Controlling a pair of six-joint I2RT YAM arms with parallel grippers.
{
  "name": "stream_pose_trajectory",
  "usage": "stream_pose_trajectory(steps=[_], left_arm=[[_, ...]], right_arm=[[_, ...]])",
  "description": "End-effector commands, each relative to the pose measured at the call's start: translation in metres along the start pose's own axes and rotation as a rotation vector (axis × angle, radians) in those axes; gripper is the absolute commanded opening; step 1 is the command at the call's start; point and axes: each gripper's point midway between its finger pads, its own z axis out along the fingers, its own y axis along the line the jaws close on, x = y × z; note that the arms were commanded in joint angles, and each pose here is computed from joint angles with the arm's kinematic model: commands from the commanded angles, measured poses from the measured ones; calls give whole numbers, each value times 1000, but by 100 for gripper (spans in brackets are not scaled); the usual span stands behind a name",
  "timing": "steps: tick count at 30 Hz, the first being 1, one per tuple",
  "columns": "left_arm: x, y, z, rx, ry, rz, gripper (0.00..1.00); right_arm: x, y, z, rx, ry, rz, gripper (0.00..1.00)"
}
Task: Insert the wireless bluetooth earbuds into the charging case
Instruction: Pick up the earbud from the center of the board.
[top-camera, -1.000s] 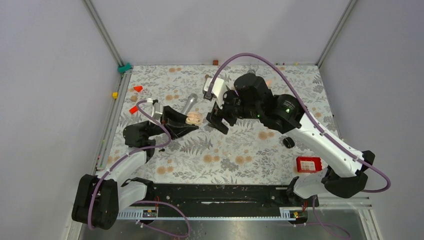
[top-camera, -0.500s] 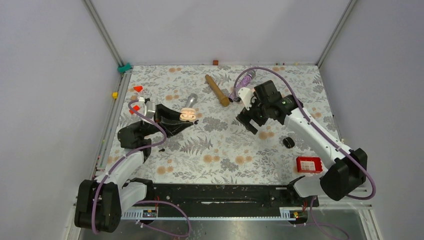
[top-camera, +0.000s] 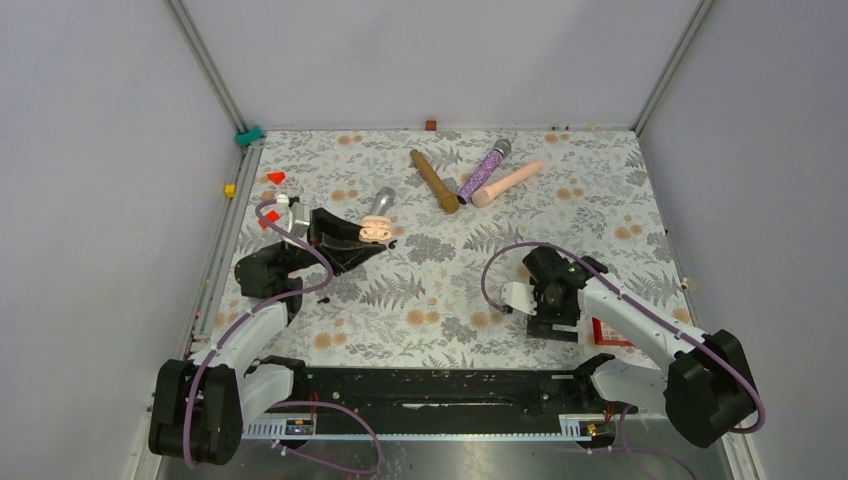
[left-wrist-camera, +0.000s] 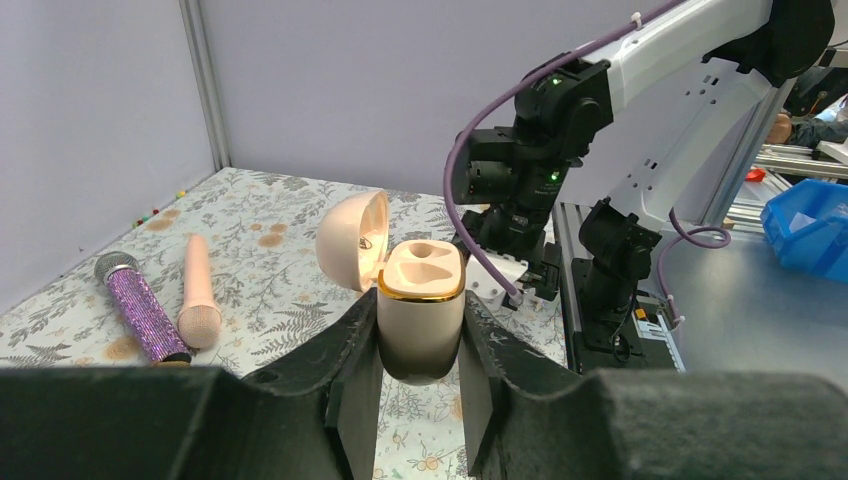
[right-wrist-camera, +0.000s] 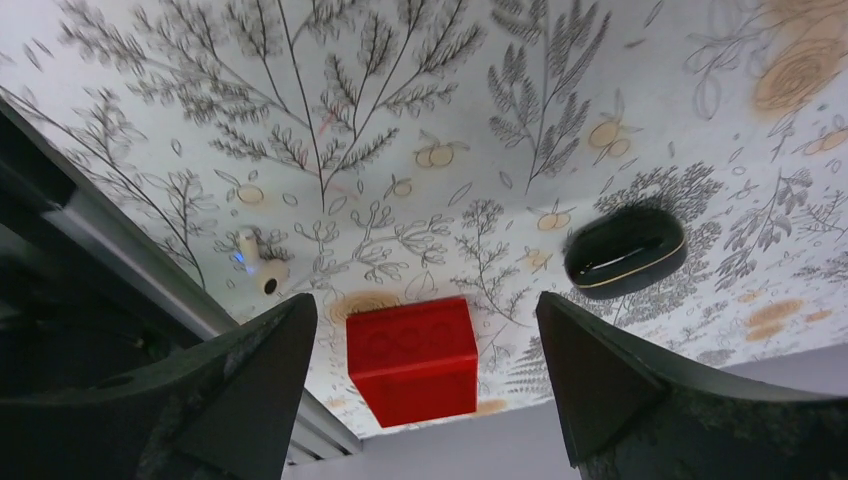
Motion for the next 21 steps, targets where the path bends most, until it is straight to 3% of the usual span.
stream_pose_trajectory(steps=[1, 12, 21], left_arm=[[-9, -7, 2, 27, -18, 65, 0], [-9, -10, 1, 34, -17, 77, 0], [-7, -9, 1, 33, -14, 74, 0]], right_arm=[[25, -10, 1, 68, 111, -115, 88], [34, 10, 22, -72, 153, -126, 79], [36, 25, 12, -130, 121, -178, 76]])
